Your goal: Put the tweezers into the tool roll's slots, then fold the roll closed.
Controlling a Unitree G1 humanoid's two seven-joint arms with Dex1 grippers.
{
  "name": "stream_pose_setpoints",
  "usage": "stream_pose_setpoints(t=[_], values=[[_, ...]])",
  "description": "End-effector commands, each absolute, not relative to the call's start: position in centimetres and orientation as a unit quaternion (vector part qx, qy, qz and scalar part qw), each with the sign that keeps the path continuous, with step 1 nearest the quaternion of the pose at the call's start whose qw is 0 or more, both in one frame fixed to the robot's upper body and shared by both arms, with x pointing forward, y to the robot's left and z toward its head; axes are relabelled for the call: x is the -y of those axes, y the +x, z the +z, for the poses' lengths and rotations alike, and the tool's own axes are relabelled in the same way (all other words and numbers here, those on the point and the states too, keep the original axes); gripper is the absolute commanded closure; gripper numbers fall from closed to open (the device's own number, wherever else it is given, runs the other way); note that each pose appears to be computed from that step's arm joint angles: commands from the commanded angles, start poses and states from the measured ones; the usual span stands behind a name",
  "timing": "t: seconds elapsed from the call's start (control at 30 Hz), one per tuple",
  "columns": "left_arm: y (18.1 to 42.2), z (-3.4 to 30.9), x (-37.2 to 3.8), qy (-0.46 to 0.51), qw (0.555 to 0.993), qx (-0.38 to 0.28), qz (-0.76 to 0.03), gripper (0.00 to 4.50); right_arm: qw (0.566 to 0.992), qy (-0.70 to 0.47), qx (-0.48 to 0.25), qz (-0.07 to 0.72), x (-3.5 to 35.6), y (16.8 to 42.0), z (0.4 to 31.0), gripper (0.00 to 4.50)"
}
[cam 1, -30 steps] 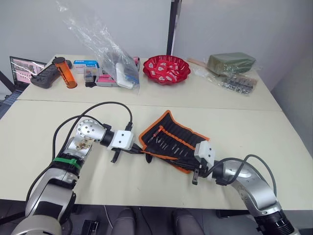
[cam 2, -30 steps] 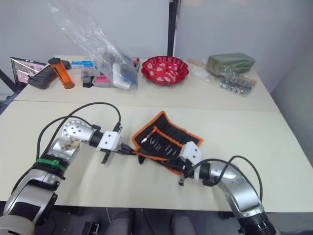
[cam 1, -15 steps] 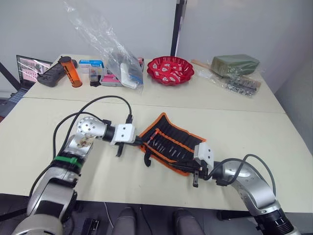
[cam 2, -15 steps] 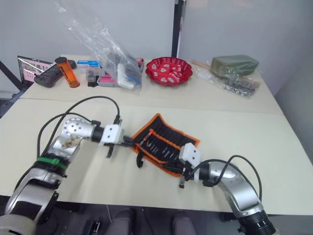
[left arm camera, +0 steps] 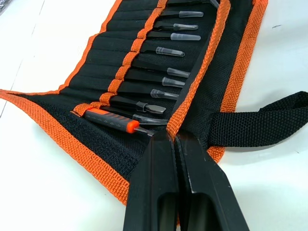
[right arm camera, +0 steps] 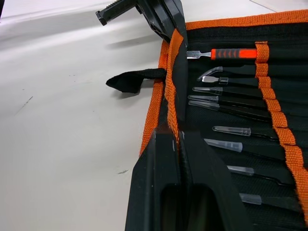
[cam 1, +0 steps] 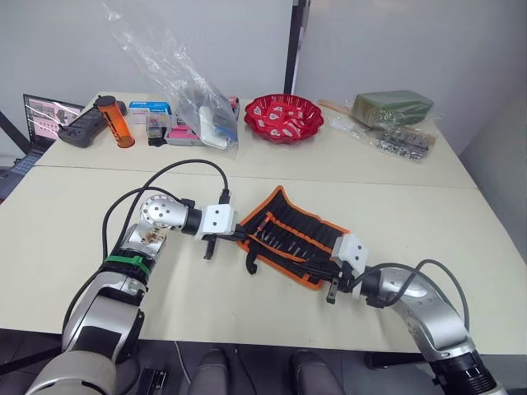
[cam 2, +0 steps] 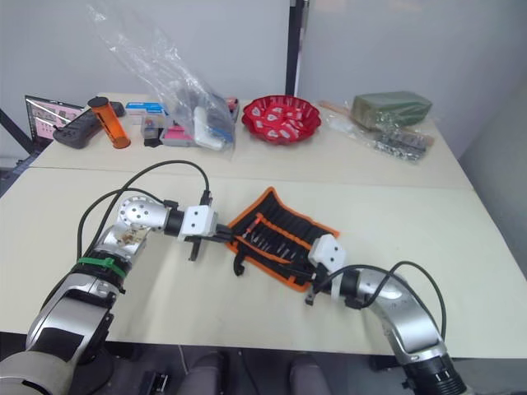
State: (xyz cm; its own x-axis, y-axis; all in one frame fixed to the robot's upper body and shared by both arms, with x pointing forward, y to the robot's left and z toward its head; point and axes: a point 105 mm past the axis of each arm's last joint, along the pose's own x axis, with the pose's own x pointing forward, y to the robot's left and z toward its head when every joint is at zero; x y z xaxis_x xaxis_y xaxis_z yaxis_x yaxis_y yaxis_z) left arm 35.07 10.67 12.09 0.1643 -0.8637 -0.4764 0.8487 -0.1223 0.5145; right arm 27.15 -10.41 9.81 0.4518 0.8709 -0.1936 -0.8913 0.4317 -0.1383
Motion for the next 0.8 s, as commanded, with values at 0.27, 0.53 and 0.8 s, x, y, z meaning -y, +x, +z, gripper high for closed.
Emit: stream_pose_setpoints(t=[0.27,0.53,0.8], values=[[35.5,13.7,-13.3,0.394,0.685,0.01,-0.613,4.49,0.843,-0.132,-0.029,0.522,10.3,28.3,10.2,4.48],[34.4,13.3,-15.6,0.378,0.708,-0.014,-0.596,4.49,0.827,-0.147,-0.013,0.543,8.6,30.0,10.1,4.48],[30.6,13.1,-16.4,0.314,0.709,-0.06,-0.629,4.49,0.814,-0.175,0.007,0.554,7.9,32.0,10.6,4.48]])
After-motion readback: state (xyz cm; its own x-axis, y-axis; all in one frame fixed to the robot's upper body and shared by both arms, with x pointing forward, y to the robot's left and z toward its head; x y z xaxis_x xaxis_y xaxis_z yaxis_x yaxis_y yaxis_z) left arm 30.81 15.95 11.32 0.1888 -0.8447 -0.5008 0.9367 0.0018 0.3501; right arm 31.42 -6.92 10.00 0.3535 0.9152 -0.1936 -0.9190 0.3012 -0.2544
